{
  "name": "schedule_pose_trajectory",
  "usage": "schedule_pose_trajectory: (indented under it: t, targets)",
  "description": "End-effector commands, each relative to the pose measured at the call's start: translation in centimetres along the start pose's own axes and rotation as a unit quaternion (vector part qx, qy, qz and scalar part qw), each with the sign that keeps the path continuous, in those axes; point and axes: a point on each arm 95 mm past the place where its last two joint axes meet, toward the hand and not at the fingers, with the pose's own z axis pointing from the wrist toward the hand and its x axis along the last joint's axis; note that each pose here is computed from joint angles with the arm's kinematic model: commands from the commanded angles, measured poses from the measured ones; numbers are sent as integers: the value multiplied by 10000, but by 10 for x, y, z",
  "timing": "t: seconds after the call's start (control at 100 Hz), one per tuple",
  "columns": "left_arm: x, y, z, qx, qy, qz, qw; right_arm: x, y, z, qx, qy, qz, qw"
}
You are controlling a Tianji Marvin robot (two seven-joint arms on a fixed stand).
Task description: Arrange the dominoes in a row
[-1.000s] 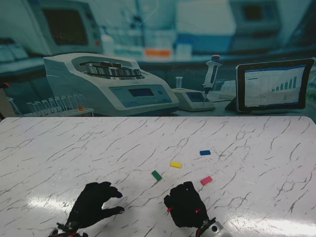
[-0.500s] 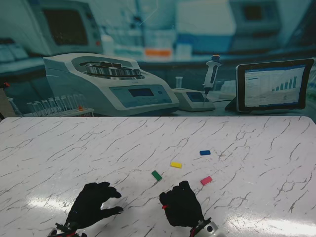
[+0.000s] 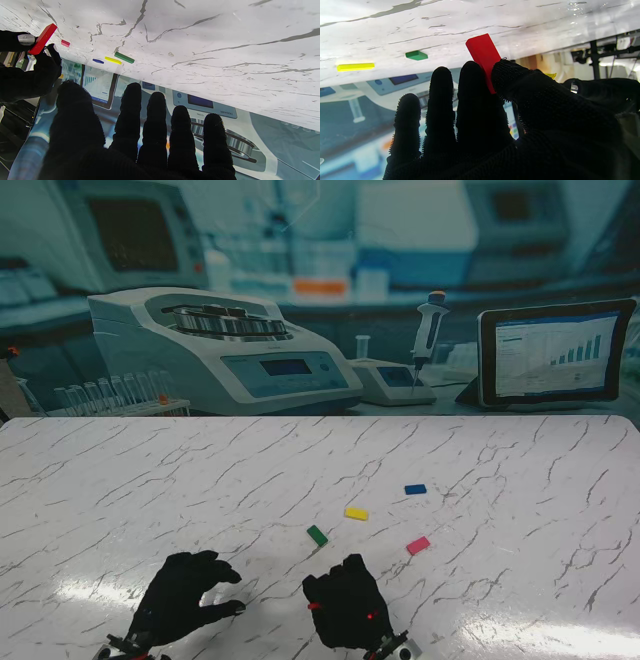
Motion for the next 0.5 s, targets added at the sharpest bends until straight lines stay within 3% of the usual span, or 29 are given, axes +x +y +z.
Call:
schedule_pose_trajectory:
  t: [0.0,0.49]
  targets:
    - [4,3,-3,-65,54,-99,9999,8,-2,2,-23,-16,123,9999]
    - [2,5,-5,-94,4,-157,9998,6,-20,2,155,-296,461,9984]
